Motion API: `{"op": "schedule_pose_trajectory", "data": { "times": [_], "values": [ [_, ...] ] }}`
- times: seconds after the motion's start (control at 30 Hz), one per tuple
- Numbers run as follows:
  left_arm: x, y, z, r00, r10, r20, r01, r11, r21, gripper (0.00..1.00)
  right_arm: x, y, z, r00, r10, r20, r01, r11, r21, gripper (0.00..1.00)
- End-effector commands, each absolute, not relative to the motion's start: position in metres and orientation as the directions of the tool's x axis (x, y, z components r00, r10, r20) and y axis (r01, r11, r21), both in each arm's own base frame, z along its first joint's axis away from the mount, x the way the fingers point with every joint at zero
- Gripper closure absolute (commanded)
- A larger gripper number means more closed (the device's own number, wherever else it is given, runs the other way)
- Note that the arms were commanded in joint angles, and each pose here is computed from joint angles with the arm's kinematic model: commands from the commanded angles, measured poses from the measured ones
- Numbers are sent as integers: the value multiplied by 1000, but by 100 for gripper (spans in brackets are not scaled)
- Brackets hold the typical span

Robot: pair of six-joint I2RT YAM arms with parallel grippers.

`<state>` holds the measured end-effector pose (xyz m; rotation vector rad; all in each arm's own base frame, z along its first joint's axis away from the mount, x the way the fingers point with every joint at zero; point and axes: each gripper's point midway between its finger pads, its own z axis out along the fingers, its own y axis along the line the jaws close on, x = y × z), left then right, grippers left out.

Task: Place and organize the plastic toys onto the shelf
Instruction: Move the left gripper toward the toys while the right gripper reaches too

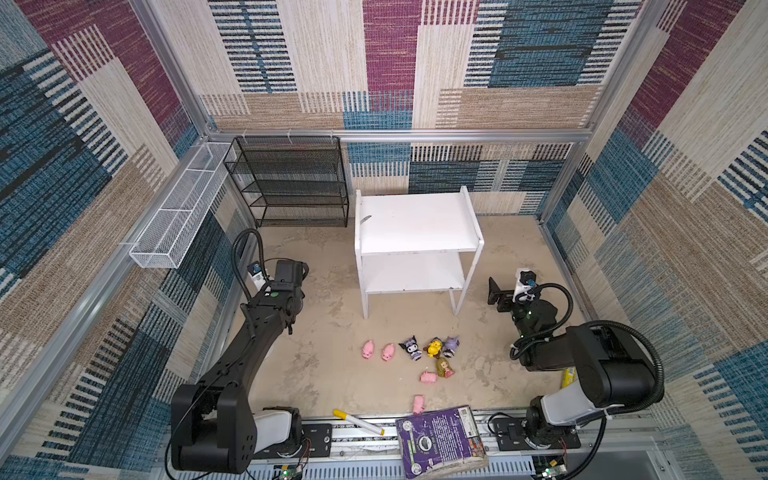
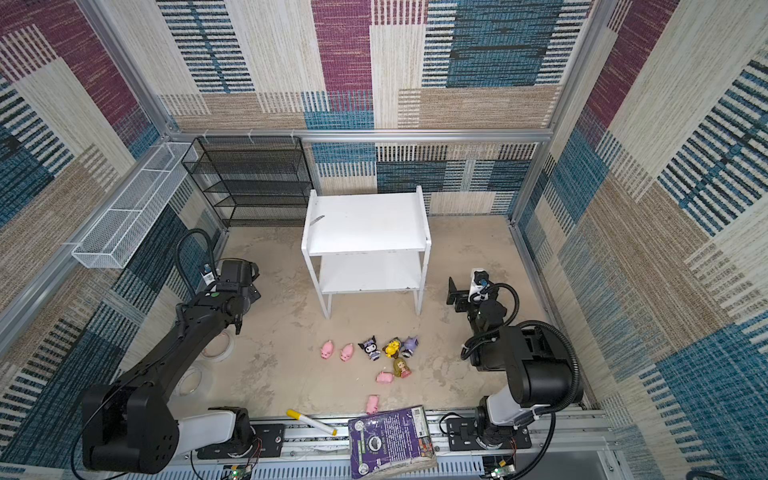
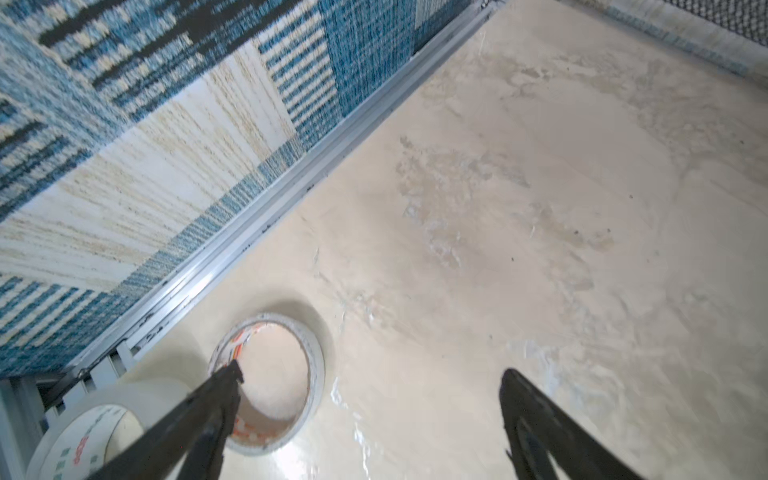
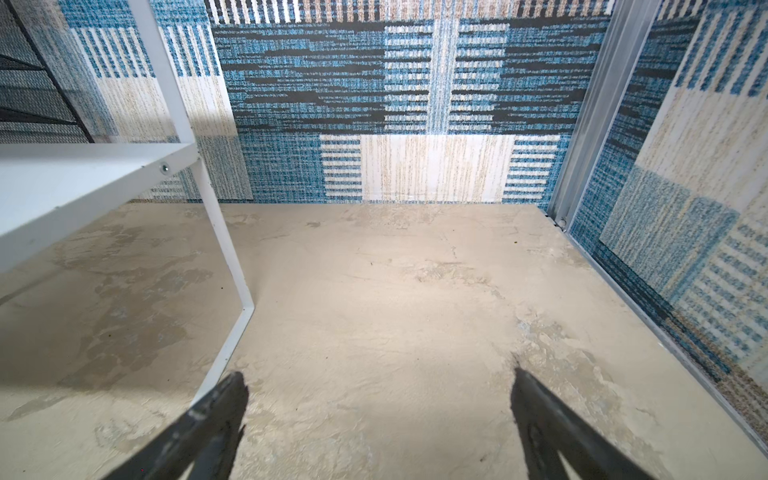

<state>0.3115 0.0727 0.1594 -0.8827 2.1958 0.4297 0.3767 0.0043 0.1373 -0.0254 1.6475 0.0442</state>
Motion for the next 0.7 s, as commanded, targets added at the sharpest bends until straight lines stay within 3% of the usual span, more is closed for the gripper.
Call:
{"op": "schedule_pose_trajectory", "data": {
  "times": [0.0, 0.07, 0.27, 0.4, 0.5, 0.67],
  "values": [
    [284, 50, 147, -571, -537, -621, -670, 742, -24, 2, 377, 7, 145, -49, 5, -999, -62, 998, 8, 0],
    [278, 35, 146, -592, -548, -591, -627, 774, -90, 2, 386, 5, 150, -69, 8, -998, -54, 998, 12, 0],
    [260, -13, 137, -711, -512, -481, -488, 853, -186, 2, 419, -18, 139, -321, 130, -938, 116, 989, 97, 0],
    [248, -39, 132, -794, -421, -439, -390, 906, -165, 2, 407, -36, 136, -404, 255, -878, 275, 950, 149, 0],
    [236, -53, 128, -830, -373, -415, -339, 928, -156, 2, 388, -43, 120, -507, 372, -777, 398, 901, 172, 0],
    [220, -73, 120, -863, -327, -385, -272, 943, -191, 2, 348, -10, 113, -588, 434, -683, 386, 892, 234, 0]
  ]
}}
